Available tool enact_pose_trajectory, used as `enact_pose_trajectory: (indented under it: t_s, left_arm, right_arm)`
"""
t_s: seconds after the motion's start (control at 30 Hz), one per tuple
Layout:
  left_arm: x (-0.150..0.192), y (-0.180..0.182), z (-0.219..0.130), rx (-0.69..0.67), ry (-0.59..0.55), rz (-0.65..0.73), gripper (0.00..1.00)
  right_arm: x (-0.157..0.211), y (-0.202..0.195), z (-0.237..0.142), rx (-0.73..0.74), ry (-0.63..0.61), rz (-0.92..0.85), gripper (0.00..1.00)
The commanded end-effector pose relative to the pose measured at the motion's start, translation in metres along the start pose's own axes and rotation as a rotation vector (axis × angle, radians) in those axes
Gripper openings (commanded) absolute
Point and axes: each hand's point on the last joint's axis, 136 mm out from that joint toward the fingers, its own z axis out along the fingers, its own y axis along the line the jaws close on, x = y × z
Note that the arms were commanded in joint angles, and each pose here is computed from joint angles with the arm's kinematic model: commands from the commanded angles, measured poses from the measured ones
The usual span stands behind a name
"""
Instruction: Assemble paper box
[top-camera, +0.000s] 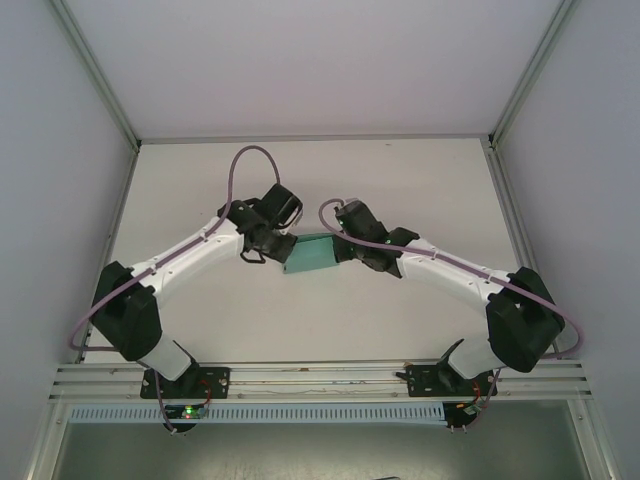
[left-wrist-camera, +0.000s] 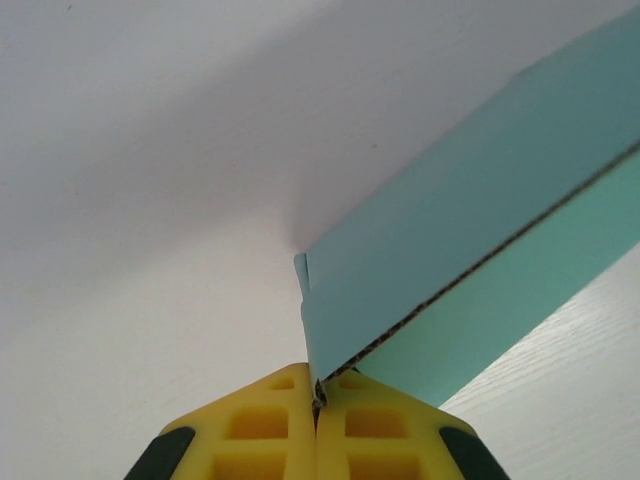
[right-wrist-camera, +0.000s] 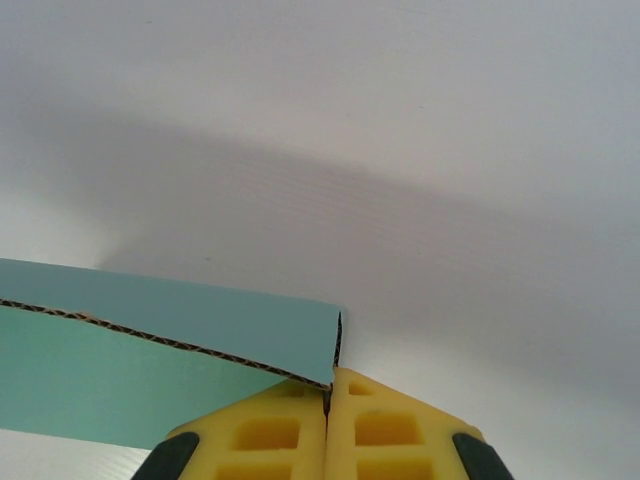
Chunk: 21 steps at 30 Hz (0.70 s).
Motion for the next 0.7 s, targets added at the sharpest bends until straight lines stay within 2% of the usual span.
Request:
enact_pose_trajectory:
  t_s: [0.0, 0.07, 0.17, 0.43, 0.57, 0.67]
  left_arm:
    - [-0.005, -0.009, -0.001, 0.115, 0.051, -0.205, 0.00]
    - [-0.003, -0.015, 0.001, 0.181, 0.098, -0.246, 0.00]
    - [0.001, -0.012, 0.002, 0.161, 0.148, -0.289, 0.00]
    - [0.002, -0.028, 0.010, 0.280, 0.212, -0.410, 0.00]
    - [-0.003, -0.035, 0.013, 0.404, 0.218, -0.504, 0.00]
    - [0.008, -0.016, 0.025, 0.287, 0.237, -0.513, 0.00]
  right_arm:
    - [0.033, -0.004, 0.008, 0.084, 0.099, -0.004, 0.00]
    - [0.034, 0.001, 0.010, 0.081, 0.097, -0.003, 0.00]
    - [0.037, 0.006, 0.014, 0.082, 0.102, 0.004, 0.00]
    - [0.037, 0.015, 0.020, 0.083, 0.101, 0.045, 0.00]
    - [0.039, 0.015, 0.021, 0.090, 0.106, 0.057, 0.00]
    - [0.039, 0.016, 0.021, 0.086, 0.098, 0.055, 0.00]
